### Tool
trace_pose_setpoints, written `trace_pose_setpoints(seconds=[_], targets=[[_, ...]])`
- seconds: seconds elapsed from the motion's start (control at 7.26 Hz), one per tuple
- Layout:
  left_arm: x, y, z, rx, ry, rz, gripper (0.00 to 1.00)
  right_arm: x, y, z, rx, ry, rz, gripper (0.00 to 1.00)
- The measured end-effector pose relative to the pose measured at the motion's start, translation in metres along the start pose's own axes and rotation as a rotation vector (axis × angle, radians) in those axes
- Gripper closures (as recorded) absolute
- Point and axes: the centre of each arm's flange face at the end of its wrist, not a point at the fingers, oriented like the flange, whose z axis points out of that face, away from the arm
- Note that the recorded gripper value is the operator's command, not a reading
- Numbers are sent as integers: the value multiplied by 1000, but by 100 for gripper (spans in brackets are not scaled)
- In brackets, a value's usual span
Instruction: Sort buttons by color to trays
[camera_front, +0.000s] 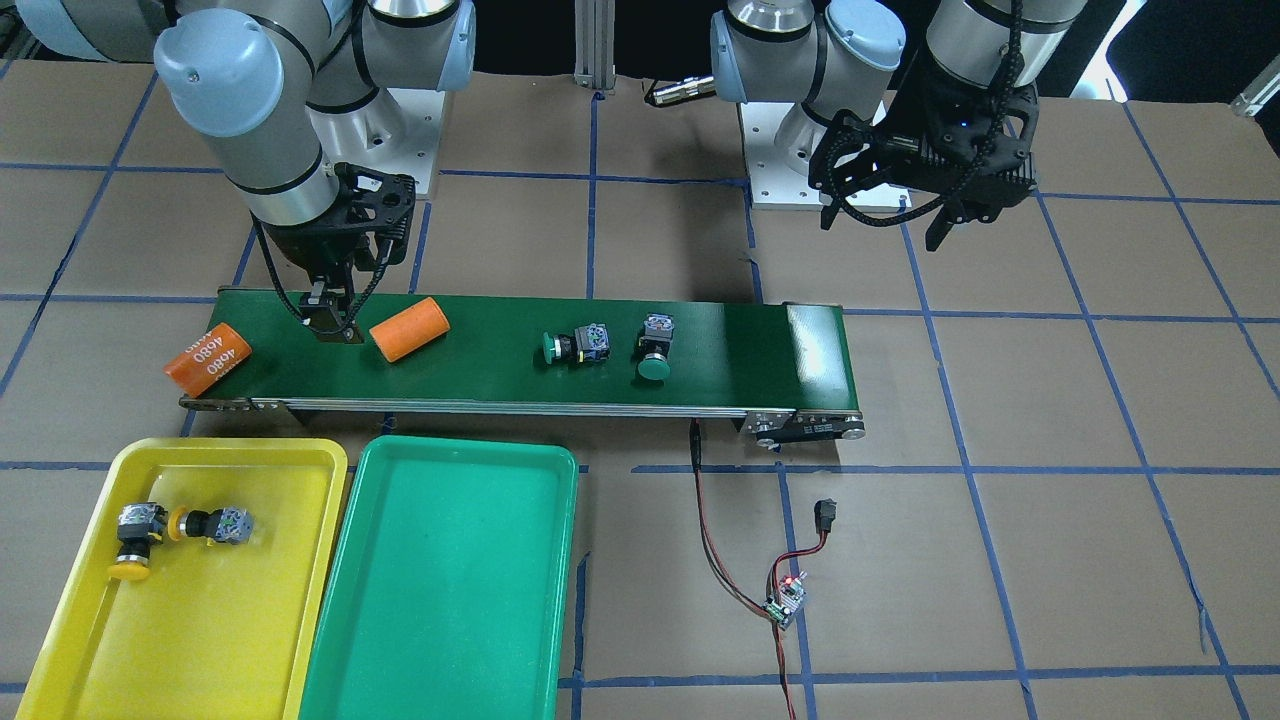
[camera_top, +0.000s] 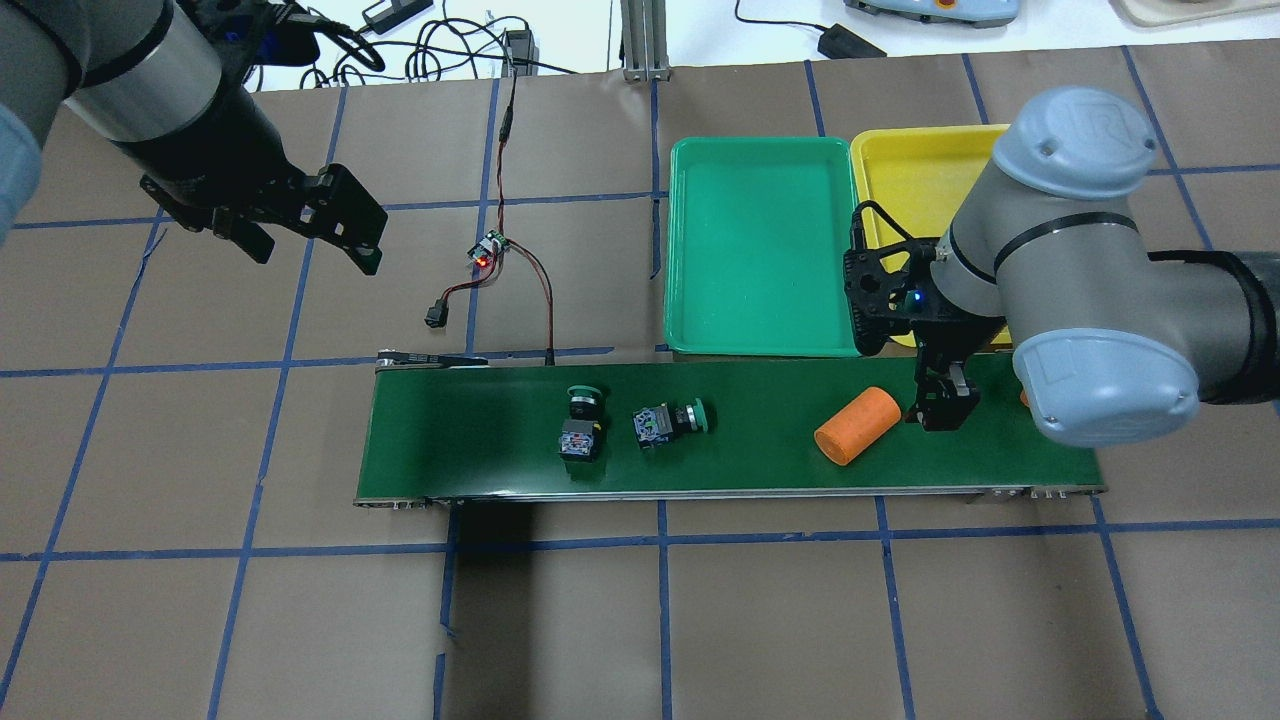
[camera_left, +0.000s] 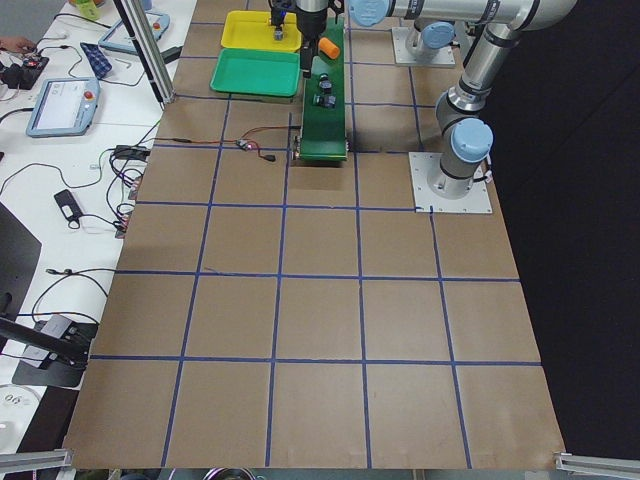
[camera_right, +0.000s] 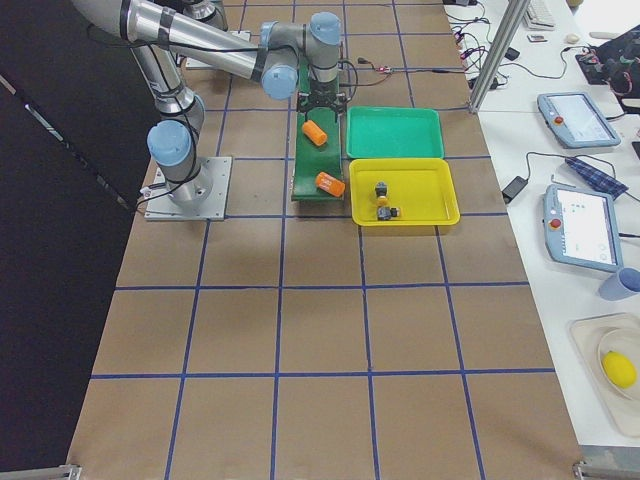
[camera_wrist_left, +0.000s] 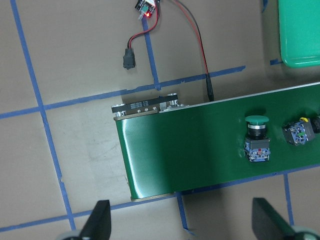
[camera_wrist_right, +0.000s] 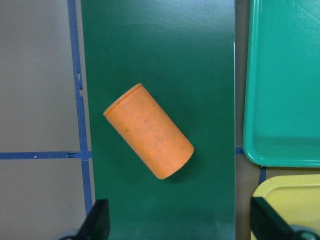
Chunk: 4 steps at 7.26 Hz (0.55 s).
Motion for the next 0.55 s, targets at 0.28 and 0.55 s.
trace_pose_setpoints(seconds=[0.28, 0.55], targets=[[-1, 3, -2, 6, -1, 5, 0, -4, 1, 7, -4, -16, -8, 0], [-1, 6, 0, 5, 1, 5, 0, -8, 1, 14, -10, -30, -9, 0]])
